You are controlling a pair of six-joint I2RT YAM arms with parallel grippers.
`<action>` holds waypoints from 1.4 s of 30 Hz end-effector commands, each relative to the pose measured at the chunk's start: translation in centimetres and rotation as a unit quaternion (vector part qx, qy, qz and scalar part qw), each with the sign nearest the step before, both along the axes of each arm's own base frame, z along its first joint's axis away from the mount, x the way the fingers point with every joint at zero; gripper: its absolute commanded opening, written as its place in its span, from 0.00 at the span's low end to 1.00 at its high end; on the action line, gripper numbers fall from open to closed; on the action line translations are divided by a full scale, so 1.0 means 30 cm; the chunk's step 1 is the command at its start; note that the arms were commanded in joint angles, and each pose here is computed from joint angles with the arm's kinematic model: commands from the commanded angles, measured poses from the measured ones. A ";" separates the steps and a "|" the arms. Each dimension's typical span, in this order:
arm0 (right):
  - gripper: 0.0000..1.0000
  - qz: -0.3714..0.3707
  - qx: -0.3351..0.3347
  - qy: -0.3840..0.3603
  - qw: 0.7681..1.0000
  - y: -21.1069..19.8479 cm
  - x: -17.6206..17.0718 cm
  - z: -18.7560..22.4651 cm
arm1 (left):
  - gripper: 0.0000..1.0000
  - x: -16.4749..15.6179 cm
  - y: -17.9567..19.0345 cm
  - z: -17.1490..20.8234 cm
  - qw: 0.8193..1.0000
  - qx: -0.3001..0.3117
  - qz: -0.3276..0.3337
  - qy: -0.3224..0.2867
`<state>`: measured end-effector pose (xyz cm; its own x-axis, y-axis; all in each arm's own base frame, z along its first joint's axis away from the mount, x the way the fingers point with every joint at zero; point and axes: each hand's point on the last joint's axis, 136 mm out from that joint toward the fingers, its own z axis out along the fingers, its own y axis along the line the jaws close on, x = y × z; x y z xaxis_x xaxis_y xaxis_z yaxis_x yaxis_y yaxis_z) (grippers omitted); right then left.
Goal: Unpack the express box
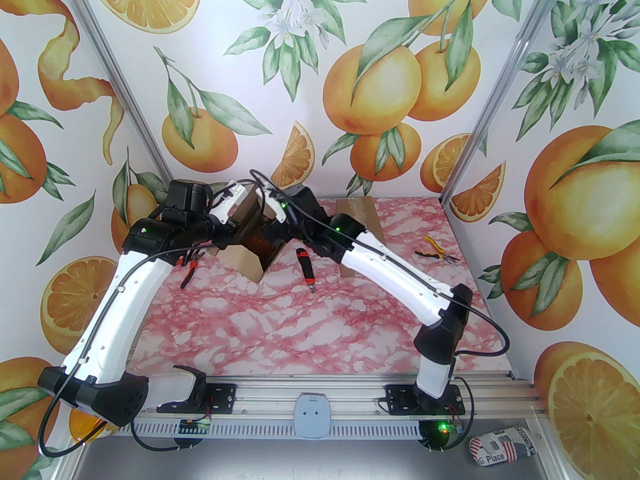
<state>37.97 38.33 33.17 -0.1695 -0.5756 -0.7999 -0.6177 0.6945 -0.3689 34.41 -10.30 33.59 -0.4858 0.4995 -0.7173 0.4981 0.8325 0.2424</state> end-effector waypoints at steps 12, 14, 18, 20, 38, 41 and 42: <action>1.00 -0.103 -0.051 -0.148 0.982 -0.117 0.162 0.040 | 0.00 -0.052 -0.074 0.081 0.997 -0.033 -0.055 -0.037; 1.00 -0.122 0.004 -0.133 0.984 -0.159 0.168 0.072 | 0.00 -0.056 -0.071 0.065 0.998 -0.029 -0.055 -0.030; 0.97 -0.104 0.059 -0.124 0.985 -0.170 0.131 0.118 | 0.00 -0.052 -0.068 0.042 0.998 -0.025 -0.052 -0.024; 0.99 -0.035 0.033 -0.133 0.990 -0.104 0.067 0.092 | 0.00 -0.048 -0.071 0.036 0.998 -0.026 -0.052 -0.019; 1.00 0.107 -0.208 -0.191 0.953 -0.001 -0.038 -0.164 | 0.00 -0.049 -0.126 0.045 0.995 -0.062 -0.078 0.009; 1.00 0.132 -0.181 -0.177 0.958 0.019 -0.055 -0.174 | 0.00 -0.053 -0.133 0.045 0.994 -0.066 -0.082 0.011; 1.00 0.144 -0.161 -0.165 0.962 0.025 -0.063 -0.174 | 0.00 -0.054 -0.133 0.042 0.994 -0.065 -0.084 0.012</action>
